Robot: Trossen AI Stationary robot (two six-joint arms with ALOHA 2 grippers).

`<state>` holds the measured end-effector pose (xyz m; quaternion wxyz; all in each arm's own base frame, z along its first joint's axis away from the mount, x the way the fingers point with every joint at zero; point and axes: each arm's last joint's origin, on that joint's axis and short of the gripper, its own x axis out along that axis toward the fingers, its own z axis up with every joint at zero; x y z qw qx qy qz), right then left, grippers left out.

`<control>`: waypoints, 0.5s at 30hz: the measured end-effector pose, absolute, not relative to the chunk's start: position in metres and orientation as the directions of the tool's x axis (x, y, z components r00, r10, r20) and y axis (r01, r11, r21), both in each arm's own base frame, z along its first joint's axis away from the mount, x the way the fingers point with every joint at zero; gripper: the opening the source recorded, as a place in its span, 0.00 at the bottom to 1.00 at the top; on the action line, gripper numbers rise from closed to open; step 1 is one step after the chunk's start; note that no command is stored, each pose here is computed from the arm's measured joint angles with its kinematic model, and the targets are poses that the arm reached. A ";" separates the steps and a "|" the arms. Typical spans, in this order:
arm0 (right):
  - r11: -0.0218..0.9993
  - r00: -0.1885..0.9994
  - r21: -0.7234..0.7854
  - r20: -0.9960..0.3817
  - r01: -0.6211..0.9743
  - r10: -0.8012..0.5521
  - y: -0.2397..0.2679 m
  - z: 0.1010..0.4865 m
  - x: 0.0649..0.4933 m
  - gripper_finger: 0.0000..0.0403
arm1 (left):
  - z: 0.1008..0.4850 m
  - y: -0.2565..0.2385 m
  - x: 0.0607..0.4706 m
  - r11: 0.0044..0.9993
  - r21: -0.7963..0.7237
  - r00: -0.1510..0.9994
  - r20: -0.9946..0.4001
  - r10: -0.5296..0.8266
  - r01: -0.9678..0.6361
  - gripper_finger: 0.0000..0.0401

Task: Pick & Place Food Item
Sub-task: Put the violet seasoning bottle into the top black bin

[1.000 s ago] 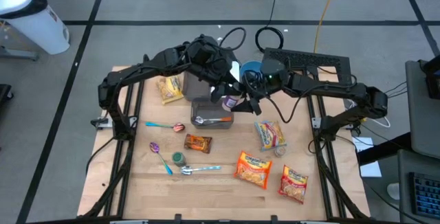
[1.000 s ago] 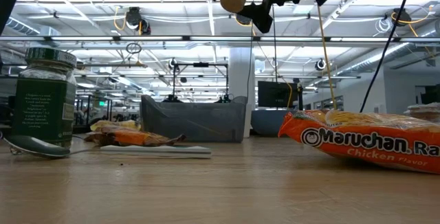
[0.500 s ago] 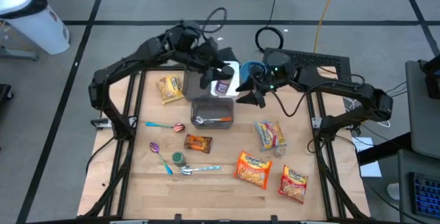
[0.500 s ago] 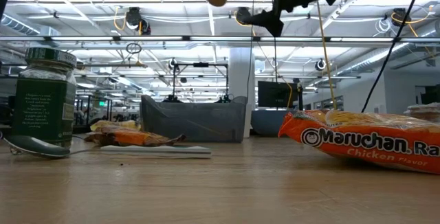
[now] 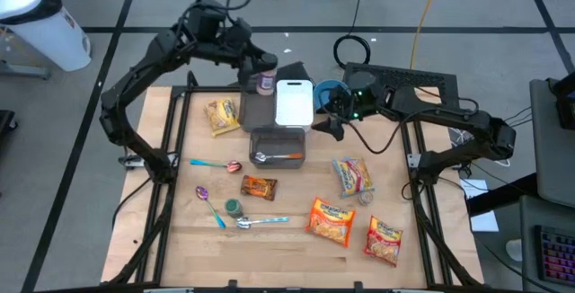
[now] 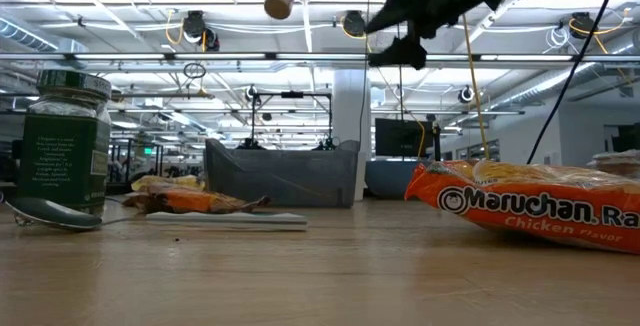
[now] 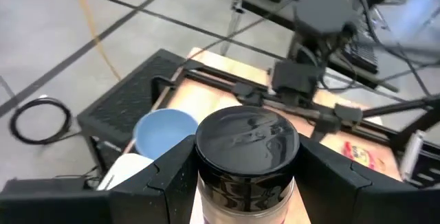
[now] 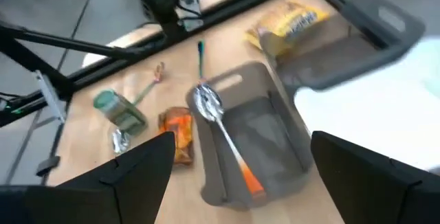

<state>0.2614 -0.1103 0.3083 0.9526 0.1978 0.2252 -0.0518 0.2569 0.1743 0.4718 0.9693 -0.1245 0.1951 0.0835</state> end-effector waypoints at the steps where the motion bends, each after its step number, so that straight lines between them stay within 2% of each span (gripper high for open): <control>1: 0.911 0.891 0.357 -0.453 0.206 -0.024 -0.110 0.304 0.260 0.83 | 0.471 0.176 0.255 0.952 -0.213 0.907 -0.404 0.120 -0.221 0.52; 7: 0.860 0.931 0.460 -0.362 0.222 -0.047 -0.105 0.273 0.248 0.83 | 0.473 0.181 0.244 0.944 -0.223 0.902 -0.409 0.135 -0.243 0.52; 15: 0.770 0.967 0.590 -0.203 0.244 -0.152 -0.094 0.240 0.220 0.81 | 0.460 0.183 0.252 0.944 -0.237 0.899 -0.422 0.113 -0.230 0.52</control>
